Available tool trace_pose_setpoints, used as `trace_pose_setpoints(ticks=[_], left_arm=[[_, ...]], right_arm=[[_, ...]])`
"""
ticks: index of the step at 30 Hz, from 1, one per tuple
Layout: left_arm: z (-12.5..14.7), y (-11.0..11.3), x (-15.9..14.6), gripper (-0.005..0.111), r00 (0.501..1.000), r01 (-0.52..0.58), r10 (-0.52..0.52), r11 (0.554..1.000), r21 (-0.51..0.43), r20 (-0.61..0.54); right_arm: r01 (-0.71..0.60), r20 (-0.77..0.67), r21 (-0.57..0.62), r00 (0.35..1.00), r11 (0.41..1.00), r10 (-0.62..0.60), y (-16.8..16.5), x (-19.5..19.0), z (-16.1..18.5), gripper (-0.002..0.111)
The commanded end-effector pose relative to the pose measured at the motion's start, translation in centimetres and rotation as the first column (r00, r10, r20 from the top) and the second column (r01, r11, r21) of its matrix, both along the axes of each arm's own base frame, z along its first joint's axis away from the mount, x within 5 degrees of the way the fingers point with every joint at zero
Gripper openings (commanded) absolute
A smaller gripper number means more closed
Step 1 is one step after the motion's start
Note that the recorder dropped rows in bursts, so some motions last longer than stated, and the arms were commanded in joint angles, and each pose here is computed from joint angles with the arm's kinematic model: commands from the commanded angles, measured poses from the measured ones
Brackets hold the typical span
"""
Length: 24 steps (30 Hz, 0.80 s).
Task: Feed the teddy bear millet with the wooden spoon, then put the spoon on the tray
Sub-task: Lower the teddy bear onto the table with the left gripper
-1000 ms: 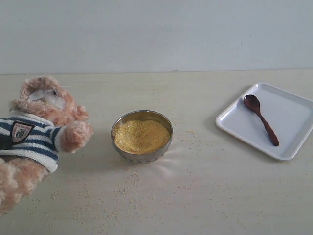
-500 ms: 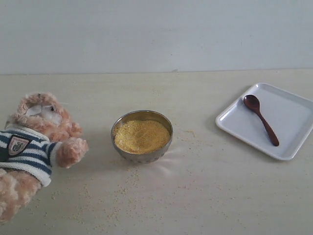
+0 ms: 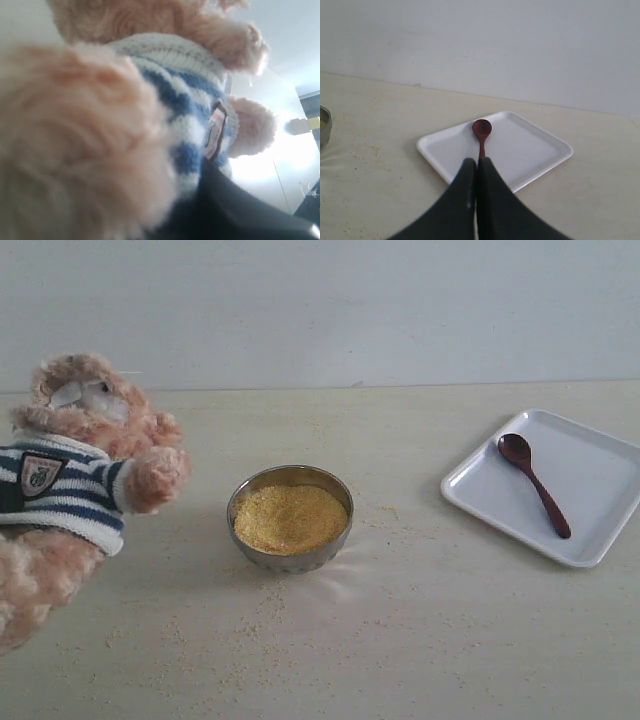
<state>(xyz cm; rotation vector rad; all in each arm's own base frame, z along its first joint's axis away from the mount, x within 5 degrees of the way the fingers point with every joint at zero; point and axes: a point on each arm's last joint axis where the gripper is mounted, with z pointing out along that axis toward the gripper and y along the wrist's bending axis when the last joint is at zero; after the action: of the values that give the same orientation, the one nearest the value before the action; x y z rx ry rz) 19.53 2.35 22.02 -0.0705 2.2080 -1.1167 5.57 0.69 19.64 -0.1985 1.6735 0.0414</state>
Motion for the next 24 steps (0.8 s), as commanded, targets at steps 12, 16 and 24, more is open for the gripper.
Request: trace_pose_setpoints(ticks=[12,16,24], left_arm=[[3.2,-1.6,-5.5,0.005,0.986,-0.165,0.145,0.941,0.295,0.087],[2.9,-1.2,-5.0,0.005,0.982,-0.186,0.171,0.940,0.287,0.079],[1.1,-0.1,-2.7,0.005,0.988,-0.152,0.144,0.959,0.239,0.049]], right_arm=[[0.004,0.000,-0.004,1.000,1.000,-0.004,0.0,0.0,-0.2,0.000],[0.004,0.000,-0.004,1.000,1.000,-0.004,0.0,0.0,-0.2,0.000],[0.004,0.000,-0.004,1.000,1.000,-0.004,0.0,0.0,-0.2,0.000]])
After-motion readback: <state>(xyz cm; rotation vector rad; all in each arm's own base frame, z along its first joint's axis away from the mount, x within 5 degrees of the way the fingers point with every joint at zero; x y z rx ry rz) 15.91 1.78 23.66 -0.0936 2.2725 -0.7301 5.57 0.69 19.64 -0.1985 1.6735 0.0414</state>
